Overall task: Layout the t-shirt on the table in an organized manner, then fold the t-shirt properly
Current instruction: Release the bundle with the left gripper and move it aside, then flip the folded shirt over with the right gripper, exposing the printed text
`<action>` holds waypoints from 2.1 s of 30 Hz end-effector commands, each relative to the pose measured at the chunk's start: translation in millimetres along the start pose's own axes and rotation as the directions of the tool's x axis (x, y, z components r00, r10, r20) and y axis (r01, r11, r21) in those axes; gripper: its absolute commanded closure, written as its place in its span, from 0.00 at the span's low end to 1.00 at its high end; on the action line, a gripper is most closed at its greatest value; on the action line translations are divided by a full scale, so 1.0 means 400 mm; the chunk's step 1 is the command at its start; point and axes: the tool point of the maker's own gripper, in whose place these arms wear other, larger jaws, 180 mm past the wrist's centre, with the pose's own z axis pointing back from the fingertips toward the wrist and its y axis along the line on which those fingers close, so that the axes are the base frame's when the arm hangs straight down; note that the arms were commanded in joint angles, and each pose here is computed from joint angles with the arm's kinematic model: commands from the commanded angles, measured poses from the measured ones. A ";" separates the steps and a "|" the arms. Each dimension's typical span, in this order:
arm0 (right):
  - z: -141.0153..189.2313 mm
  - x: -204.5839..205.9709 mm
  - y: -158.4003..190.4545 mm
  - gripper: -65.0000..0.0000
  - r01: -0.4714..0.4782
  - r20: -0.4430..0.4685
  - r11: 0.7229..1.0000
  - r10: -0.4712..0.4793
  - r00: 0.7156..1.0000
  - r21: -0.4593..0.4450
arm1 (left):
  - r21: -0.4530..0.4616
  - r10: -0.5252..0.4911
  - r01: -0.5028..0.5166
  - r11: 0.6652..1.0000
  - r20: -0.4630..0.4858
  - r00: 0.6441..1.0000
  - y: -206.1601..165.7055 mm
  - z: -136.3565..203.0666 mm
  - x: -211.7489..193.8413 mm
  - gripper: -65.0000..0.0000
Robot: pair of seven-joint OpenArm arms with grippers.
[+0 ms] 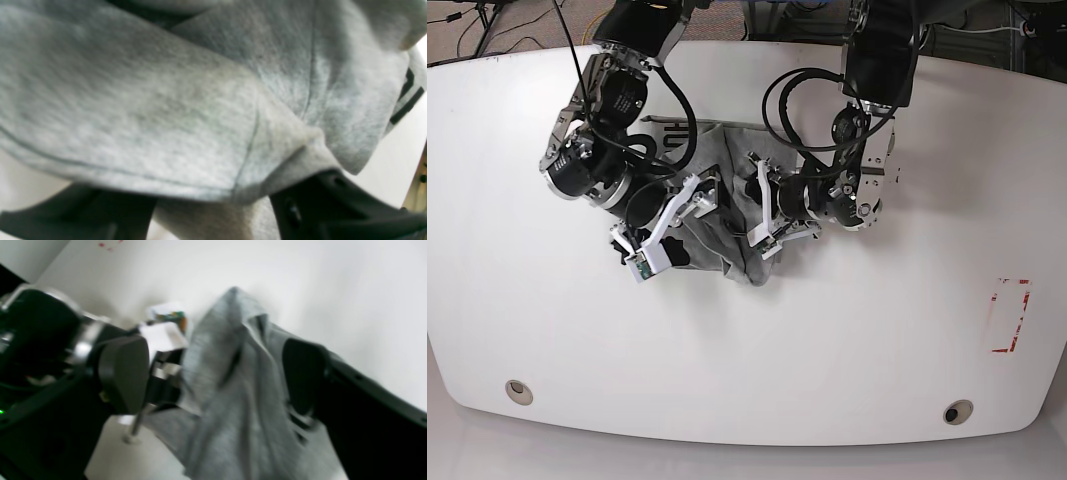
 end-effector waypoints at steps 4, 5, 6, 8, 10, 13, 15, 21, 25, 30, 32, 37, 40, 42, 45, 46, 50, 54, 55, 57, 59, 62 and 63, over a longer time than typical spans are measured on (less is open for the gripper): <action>0.038 0.035 -0.047 0.07 -0.026 0.048 0.998 0.028 0.998 -0.048 | 0.051 -0.009 0.006 0.999 0.079 0.997 0.039 0.059 0.061 0.67; 0.043 0.031 -0.055 0.07 -0.026 0.043 0.998 0.029 0.999 -0.056 | 0.050 -0.004 -0.001 0.999 0.099 0.995 0.041 0.067 0.072 0.67; 0.048 0.028 -0.063 0.07 -0.027 0.039 0.998 0.029 0.999 -0.065 | 0.052 0.000 -0.006 0.999 0.122 0.993 0.046 0.078 0.084 0.67; 0.055 0.011 -0.072 0.07 -0.029 0.019 0.997 0.030 0.999 -0.075 | 0.051 0.008 -0.017 0.999 0.166 0.986 0.049 0.096 0.107 0.67; 0.061 -0.001 -0.079 0.07 -0.032 0.003 0.996 0.033 0.999 -0.082 | 0.054 0.014 -0.025 0.998 0.204 0.979 0.054 0.116 0.126 0.67; 0.064 -0.013 -0.081 0.07 -0.033 -0.010 0.996 0.032 0.999 -0.084 | 0.062 0.021 -0.039 0.997 0.271 0.962 0.069 0.158 0.155 0.66; 0.064 -0.029 -0.078 0.07 -0.025 -0.023 0.996 0.023 0.999 -0.082 | 0.057 0.024 -0.044 0.997 0.319 0.948 0.071 0.184 0.177 0.63; 0.061 -0.062 -0.070 0.07 -0.004 -0.049 0.997 0.000 0.999 -0.071 | 0.102 -0.023 -0.022 0.995 0.424 0.905 0.098 0.293 0.224 0.54; 0.051 -0.084 -0.072 0.07 0.023 -0.069 0.998 -0.027 0.997 -0.061 | 0.159 -0.057 -0.013 0.987 0.426 0.903 0.140 0.363 0.212 0.53; 0.037 -0.123 -0.076 0.07 0.067 -0.093 0.997 -0.071 0.993 -0.047 | 0.258 -0.058 -0.061 0.964 0.430 0.901 0.237 0.480 0.172 0.53; 0.034 -0.128 -0.077 0.07 0.076 -0.092 0.996 -0.080 0.993 -0.044 | 0.296 -0.051 -0.091 0.951 0.441 0.896 0.277 0.528 0.154 0.53; 0.030 -0.138 -0.077 0.07 0.086 -0.100 0.995 -0.090 0.991 -0.040 | 0.363 -0.044 -0.134 0.922 0.442 0.896 0.341 0.611 0.114 0.53; 0.027 -0.137 -0.071 0.07 0.092 -0.097 0.995 -0.094 0.991 -0.030 | 0.400 -0.050 -0.141 0.906 0.431 0.901 0.368 0.648 0.097 0.53; 0.019 -0.137 -0.057 0.07 0.083 -0.106 0.996 -0.084 0.991 -0.012 | 0.417 -0.050 -0.148 0.897 0.426 0.903 0.379 0.666 0.086 0.53; 0.001 -0.139 -0.027 0.07 0.061 -0.124 0.998 -0.058 0.991 0.021 | 0.431 -0.049 -0.157 0.889 0.430 0.902 0.388 0.682 0.081 0.53; -0.006 -0.140 -0.015 0.07 0.055 -0.129 0.998 -0.050 0.990 0.037 | 0.438 -0.050 -0.161 0.884 0.431 0.901 0.393 0.691 0.078 0.53; -0.023 -0.154 0.027 0.07 0.055 -0.144 0.995 -0.043 0.989 0.080 | 0.452 -0.044 -0.179 0.874 0.440 0.897 0.403 0.709 0.070 0.53; -0.035 -0.157 0.054 0.07 0.062 -0.146 0.992 -0.046 0.988 0.106 | 0.469 -0.031 -0.196 0.861 0.432 0.901 0.416 0.728 0.054 0.53; -0.036 -0.157 0.056 0.07 0.065 -0.145 0.992 -0.049 0.988 0.108 | 0.470 -0.029 -0.198 0.860 0.433 0.901 0.417 0.730 0.053 0.53; -0.043 -0.171 0.059 0.07 0.082 -0.159 0.990 -0.063 0.985 0.116 | 0.472 -0.029 -0.201 0.858 0.435 0.900 0.418 0.733 0.052 0.53; -0.052 -0.180 0.071 0.07 0.088 -0.170 0.987 -0.064 0.983 0.133 | 0.475 -0.031 -0.200 0.857 0.435 0.900 0.419 0.736 0.052 0.53; -0.059 -0.179 0.083 0.07 0.081 -0.171 0.986 -0.055 0.984 0.148 | 0.483 -0.034 -0.196 0.853 0.427 0.904 0.423 0.744 0.048 0.53; -0.060 -0.176 0.086 0.07 0.079 -0.166 0.985 -0.054 0.985 0.153 | 0.483 -0.034 -0.196 0.853 0.427 0.904 0.423 0.744 0.048 0.53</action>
